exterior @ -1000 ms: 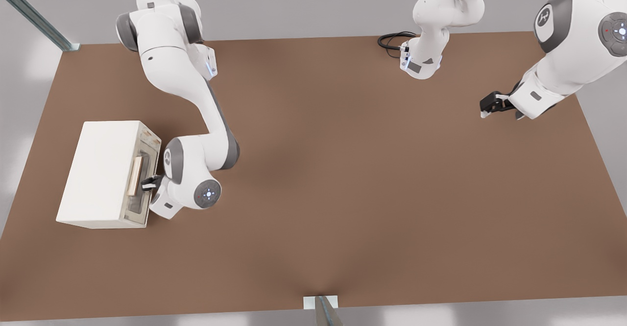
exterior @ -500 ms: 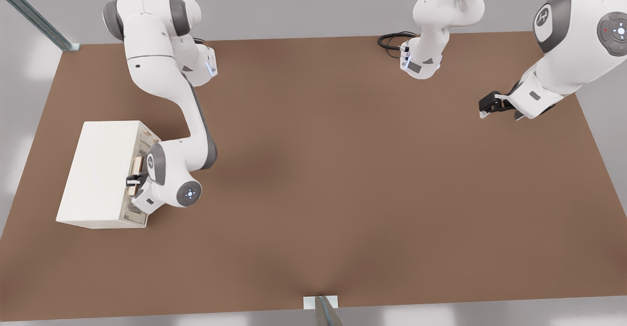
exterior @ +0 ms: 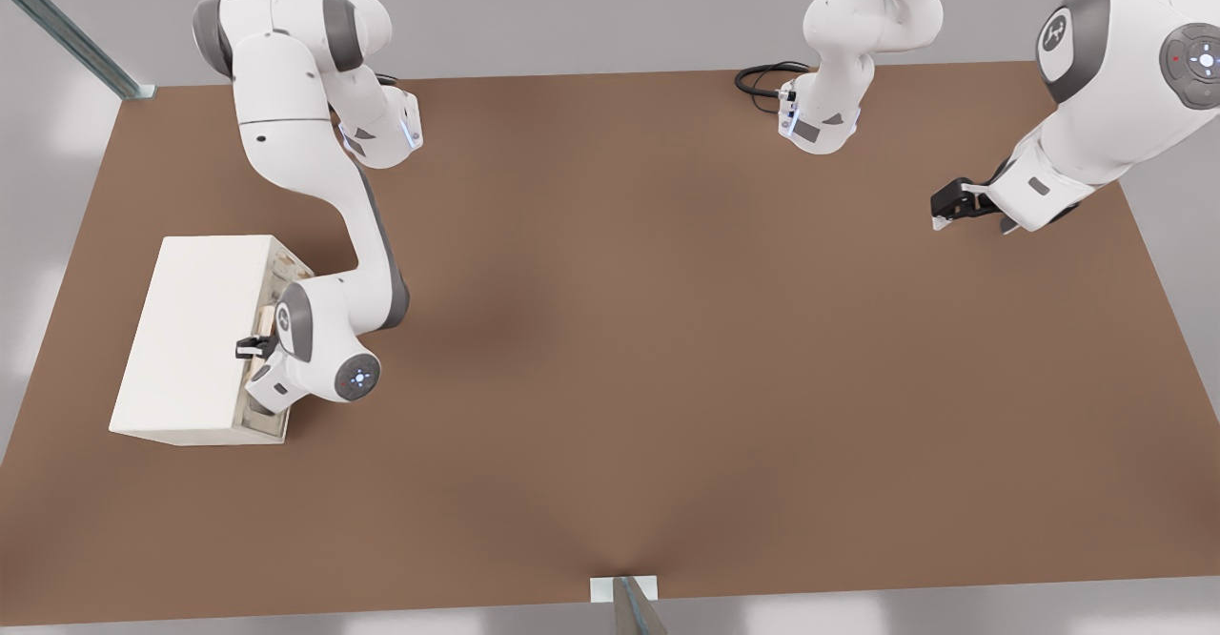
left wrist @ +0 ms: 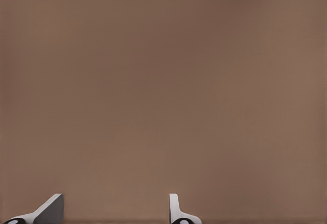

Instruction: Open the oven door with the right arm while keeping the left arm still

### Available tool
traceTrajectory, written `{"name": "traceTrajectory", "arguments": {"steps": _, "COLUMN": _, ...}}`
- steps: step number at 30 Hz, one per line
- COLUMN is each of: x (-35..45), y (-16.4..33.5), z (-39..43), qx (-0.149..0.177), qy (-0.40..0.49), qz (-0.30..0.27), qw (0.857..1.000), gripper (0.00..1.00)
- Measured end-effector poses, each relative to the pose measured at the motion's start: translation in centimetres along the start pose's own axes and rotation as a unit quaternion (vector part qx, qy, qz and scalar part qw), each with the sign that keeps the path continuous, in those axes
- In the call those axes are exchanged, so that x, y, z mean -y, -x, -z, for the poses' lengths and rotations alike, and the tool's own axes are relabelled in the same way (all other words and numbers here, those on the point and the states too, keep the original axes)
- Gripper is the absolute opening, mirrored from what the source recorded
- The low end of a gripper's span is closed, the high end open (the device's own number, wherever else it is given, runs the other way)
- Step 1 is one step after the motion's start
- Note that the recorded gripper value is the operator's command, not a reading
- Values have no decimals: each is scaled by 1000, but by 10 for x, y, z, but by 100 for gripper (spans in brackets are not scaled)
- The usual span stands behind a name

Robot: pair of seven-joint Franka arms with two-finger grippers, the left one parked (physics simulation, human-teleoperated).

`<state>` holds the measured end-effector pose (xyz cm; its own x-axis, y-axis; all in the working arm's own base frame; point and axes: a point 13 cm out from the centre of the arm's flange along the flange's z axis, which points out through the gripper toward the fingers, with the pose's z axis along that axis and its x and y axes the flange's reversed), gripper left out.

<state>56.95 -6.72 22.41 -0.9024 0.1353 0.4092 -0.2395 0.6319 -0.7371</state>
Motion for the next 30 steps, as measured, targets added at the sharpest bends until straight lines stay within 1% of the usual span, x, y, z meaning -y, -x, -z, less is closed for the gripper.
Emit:
{"name": "traceTrajectory", "arguments": {"steps": 8, "x": -6, "y": 0, "z": -7, "qx": -7, "qy": -4, "qz": -6, "qw": 1000, "gripper": 21}}
{"name": "traceTrajectory", "arguments": {"steps": 14, "x": -13, "y": 1, "z": -4, "qx": -5, "qy": -7, "qz": -9, "qw": 1000, "gripper": 21}}
{"name": "traceTrajectory", "arguments": {"steps": 15, "x": -15, "y": 2, "z": 2, "qx": 0, "qy": -7, "qz": -10, "qw": 1000, "gripper": 21}}
{"name": "traceTrajectory", "arguments": {"steps": 20, "x": -37, "y": 13, "z": 74, "qx": 49, "qy": 4, "qz": -23, "qw": 999, "gripper": 21}}
{"name": "traceTrajectory", "arguments": {"steps": 21, "x": -35, "y": 6, "z": 93, "qx": 57, "qy": 34, "qz": -31, "qw": 997, "gripper": 21}}
{"name": "traceTrajectory", "arguments": {"steps": 22, "x": -26, "y": -10, "z": 117, "qx": 65, "qy": 96, "qz": -39, "qw": 992, "gripper": 21}}
{"name": "traceTrajectory", "arguments": {"steps": 23, "x": 2, "y": -28, "z": 133, "qx": 69, "qy": 170, "qz": -54, "qw": 982, "gripper": 42}}
{"name": "traceTrajectory", "arguments": {"steps": 24, "x": 37, "y": -45, "z": 134, "qx": 64, "qy": 240, "qz": -73, "qw": 966, "gripper": 100}}
{"name": "traceTrajectory", "arguments": {"steps": 25, "x": 67, "y": -60, "z": 135, "qx": 62, "qy": 300, "qz": -89, "qw": 948, "gripper": 100}}
{"name": "traceTrajectory", "arguments": {"steps": 26, "x": 94, "y": -68, "z": 148, "qx": 76, "qy": 338, "qz": -101, "qw": 933, "gripper": 100}}
{"name": "traceTrajectory", "arguments": {"steps": 27, "x": 108, "y": -73, "z": 161, "qx": 90, "qy": 361, "qz": -101, "qw": 923, "gripper": 100}}
{"name": "traceTrajectory", "arguments": {"steps": 28, "x": 112, "y": -77, "z": 169, "qx": 99, "qy": 375, "qz": -96, "qw": 917, "gripper": 100}}
{"name": "traceTrajectory", "arguments": {"steps": 30, "x": 112, "y": -81, "z": 181, "qx": 109, "qy": 392, "qz": -80, "qw": 910, "gripper": 100}}
